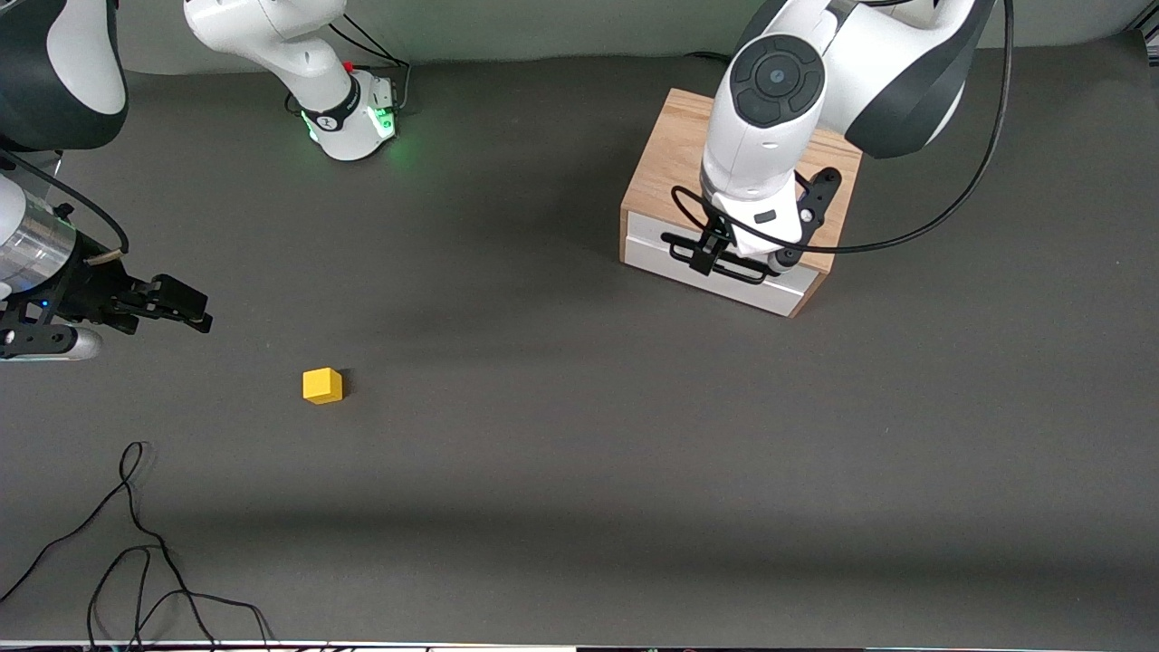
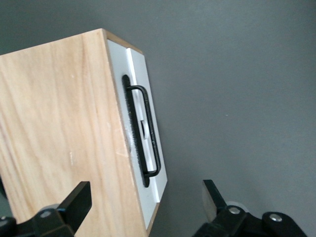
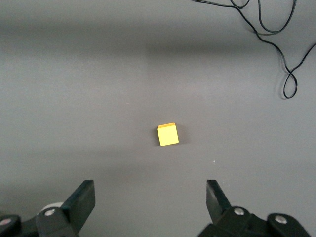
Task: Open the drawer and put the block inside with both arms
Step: 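Move the left gripper over the drawer's black handle and lower it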
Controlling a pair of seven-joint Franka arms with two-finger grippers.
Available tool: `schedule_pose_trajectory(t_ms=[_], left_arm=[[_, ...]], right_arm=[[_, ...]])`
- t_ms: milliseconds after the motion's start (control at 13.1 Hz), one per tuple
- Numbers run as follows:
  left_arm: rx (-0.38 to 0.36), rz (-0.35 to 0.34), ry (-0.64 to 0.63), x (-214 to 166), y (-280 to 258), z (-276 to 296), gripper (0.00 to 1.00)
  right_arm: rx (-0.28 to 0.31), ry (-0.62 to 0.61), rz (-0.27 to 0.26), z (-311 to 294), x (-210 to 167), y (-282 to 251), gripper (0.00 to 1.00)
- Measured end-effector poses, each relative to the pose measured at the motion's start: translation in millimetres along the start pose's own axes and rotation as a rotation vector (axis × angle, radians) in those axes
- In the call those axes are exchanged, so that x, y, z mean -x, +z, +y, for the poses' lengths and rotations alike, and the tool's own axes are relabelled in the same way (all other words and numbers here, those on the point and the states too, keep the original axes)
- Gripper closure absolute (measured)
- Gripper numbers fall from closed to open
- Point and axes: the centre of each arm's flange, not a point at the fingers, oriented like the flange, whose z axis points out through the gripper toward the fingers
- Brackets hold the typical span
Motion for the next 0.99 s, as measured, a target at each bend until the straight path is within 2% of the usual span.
schedule_pose_trajectory(t_ms=[229,458,992], left_arm=[[-0.07,0.0,-0.003,7.6,19.7,-0.4,0.0],[-0.109,0.002,-0.002,13.4,47.1,12.6,0.0],[-0.098,-0.001,-0.01,11.1,122.2,29.6,0.0]], right_arm=[[0.0,0.0,-0.001,-0.2,-0.1,0.3,0.0],[0.001,0.0,-0.002,-0.2,-0.4,1.2,0.0],[0.002,0.0,-0.005,-0.3,-0.9,2.9,0.0]])
